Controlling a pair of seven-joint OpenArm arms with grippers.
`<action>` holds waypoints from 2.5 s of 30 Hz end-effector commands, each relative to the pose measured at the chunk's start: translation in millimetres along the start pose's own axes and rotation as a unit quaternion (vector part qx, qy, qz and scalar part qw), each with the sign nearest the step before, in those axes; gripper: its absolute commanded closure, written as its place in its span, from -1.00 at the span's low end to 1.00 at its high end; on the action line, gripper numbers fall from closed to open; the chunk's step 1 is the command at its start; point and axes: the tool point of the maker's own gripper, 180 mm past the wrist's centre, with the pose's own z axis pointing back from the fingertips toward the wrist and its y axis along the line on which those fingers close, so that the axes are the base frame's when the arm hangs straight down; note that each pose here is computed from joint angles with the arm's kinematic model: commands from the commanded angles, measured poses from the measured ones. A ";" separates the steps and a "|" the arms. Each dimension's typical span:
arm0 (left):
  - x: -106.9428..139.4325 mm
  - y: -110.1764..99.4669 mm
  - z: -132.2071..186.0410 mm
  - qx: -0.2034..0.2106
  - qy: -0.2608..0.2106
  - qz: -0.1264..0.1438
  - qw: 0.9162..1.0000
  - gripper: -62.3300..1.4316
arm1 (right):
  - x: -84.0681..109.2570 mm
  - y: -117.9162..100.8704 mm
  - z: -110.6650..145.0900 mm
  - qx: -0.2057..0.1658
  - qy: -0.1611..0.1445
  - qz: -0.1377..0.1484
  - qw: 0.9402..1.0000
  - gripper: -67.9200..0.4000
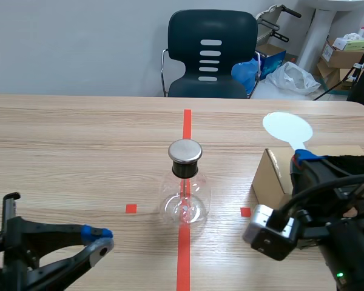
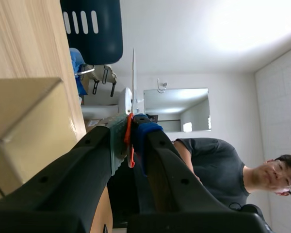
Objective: Do the electroscope experiment
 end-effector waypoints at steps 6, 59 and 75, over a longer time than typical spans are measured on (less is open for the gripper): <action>-22.3 32.0 -22.4 0.040 0.020 -0.017 0.999 0.78 | 17.5 -16.6 -18.2 -0.040 0.005 -0.001 0.999 0.96; -84.2 83.8 -75.7 0.065 0.057 -0.007 0.996 0.78 | 53.4 5.8 -22.9 0.003 0.024 0.021 0.999 0.96; -84.5 83.2 -75.3 0.066 0.057 -0.006 0.996 0.78 | 53.9 5.3 -23.0 0.002 0.022 0.023 0.999 0.96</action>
